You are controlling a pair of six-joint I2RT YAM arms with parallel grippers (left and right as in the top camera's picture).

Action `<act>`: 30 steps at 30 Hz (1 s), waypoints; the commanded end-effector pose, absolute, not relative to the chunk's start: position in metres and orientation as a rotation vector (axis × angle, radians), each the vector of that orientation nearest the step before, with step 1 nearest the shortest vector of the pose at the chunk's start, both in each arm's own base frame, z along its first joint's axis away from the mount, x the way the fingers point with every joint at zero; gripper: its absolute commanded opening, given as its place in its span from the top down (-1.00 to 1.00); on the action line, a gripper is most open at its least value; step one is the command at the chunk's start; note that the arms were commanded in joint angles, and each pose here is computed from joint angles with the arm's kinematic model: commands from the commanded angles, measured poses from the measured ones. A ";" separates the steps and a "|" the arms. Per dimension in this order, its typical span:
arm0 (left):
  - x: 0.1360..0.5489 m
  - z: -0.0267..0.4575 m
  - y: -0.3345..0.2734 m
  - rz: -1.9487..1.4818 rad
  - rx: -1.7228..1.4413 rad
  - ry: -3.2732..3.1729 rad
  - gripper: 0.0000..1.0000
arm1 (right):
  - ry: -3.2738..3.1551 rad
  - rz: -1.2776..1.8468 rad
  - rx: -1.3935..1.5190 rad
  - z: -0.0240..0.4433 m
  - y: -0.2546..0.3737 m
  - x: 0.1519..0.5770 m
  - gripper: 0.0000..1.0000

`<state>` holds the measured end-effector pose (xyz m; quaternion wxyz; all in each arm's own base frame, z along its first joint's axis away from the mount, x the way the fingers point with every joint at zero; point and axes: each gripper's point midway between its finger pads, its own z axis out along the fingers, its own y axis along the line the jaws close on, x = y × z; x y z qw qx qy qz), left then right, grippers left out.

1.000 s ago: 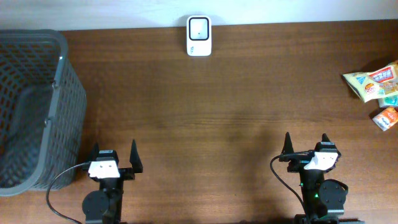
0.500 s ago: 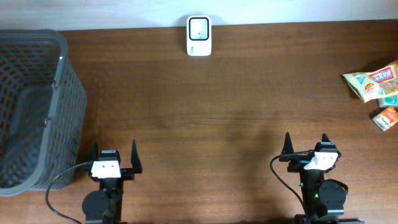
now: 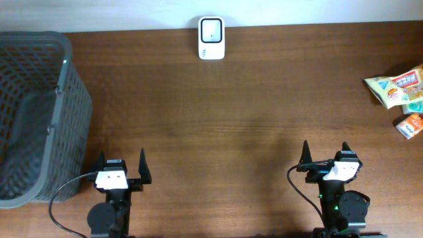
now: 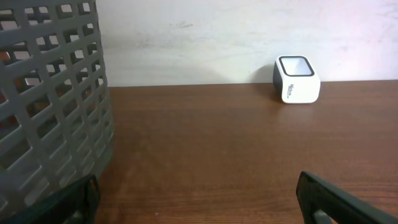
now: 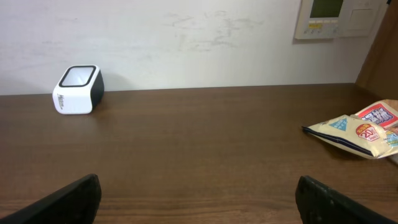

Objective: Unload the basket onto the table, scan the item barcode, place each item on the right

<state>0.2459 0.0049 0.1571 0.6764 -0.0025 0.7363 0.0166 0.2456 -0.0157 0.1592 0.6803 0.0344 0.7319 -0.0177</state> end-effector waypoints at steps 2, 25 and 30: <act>0.246 0.156 0.002 0.019 -0.005 1.653 -0.98 | 1.644 -0.043 0.093 0.156 -0.018 0.245 -0.97; 0.246 0.156 0.002 0.002 -0.018 1.651 -0.98 | 1.644 -0.043 0.093 0.156 -0.018 0.245 -0.97; 0.246 0.156 0.002 0.002 -0.018 1.651 -0.98 | 1.644 -0.043 0.093 0.156 -0.018 0.245 -0.97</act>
